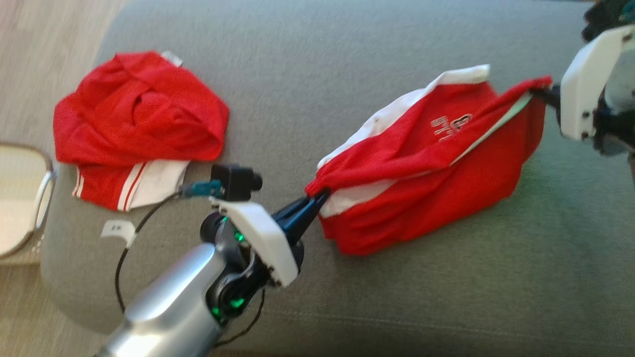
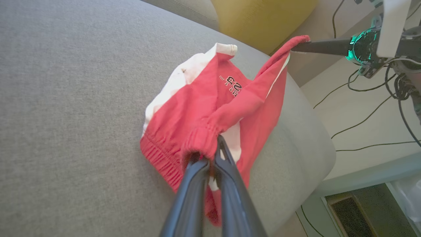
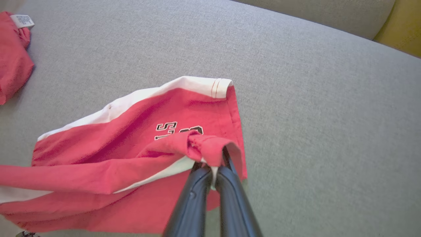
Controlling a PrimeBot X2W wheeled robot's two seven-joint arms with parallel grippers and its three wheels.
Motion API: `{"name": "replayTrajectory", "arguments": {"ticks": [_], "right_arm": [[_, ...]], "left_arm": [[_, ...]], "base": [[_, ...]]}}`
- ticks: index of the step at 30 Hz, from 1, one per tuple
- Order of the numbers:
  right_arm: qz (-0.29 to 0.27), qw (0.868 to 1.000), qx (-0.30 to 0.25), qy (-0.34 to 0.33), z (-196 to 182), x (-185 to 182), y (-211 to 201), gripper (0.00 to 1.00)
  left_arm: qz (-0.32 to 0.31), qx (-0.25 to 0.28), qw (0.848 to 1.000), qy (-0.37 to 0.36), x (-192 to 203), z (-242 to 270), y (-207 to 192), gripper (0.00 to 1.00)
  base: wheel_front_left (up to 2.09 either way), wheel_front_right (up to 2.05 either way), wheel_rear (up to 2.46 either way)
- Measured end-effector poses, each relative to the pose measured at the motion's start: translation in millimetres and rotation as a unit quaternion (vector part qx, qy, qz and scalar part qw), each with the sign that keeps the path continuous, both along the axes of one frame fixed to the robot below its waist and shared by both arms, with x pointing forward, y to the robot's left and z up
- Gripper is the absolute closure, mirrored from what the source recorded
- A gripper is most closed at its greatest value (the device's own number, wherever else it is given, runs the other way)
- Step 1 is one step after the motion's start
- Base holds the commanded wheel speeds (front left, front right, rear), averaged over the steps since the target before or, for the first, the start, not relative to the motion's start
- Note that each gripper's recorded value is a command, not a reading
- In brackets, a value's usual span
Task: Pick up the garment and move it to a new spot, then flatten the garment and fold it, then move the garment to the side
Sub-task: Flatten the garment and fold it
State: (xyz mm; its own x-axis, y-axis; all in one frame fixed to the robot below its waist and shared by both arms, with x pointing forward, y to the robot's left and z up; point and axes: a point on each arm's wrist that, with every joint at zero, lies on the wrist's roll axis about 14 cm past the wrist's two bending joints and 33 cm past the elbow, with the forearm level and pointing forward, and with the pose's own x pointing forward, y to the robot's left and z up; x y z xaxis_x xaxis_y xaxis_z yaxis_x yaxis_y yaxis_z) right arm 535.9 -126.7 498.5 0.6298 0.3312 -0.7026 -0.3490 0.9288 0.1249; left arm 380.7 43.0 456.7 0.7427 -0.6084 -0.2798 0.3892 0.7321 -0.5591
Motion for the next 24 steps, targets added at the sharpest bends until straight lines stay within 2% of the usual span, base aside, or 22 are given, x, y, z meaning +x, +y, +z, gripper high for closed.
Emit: {"name": "replayTrajectory", "arguments": {"ticks": [10, 24], "right_arm": [[-0.004, 1.0, 0.002, -0.021, -36.6, 53.9, 20.9, 1.0], [-0.03, 0.999, 0.005, -0.032, -67.1, 84.6, 17.0, 1.0]], "left_arm": [[0.045, -0.002, 0.999, 0.015, 33.4, -22.0, 13.1, 1.0], [0.07, 0.007, 0.997, 0.02, 57.0, -41.1, 21.1, 1.0]], "base": [[0.0, 0.0, 0.0], [0.0, 0.0, 0.0]]}}
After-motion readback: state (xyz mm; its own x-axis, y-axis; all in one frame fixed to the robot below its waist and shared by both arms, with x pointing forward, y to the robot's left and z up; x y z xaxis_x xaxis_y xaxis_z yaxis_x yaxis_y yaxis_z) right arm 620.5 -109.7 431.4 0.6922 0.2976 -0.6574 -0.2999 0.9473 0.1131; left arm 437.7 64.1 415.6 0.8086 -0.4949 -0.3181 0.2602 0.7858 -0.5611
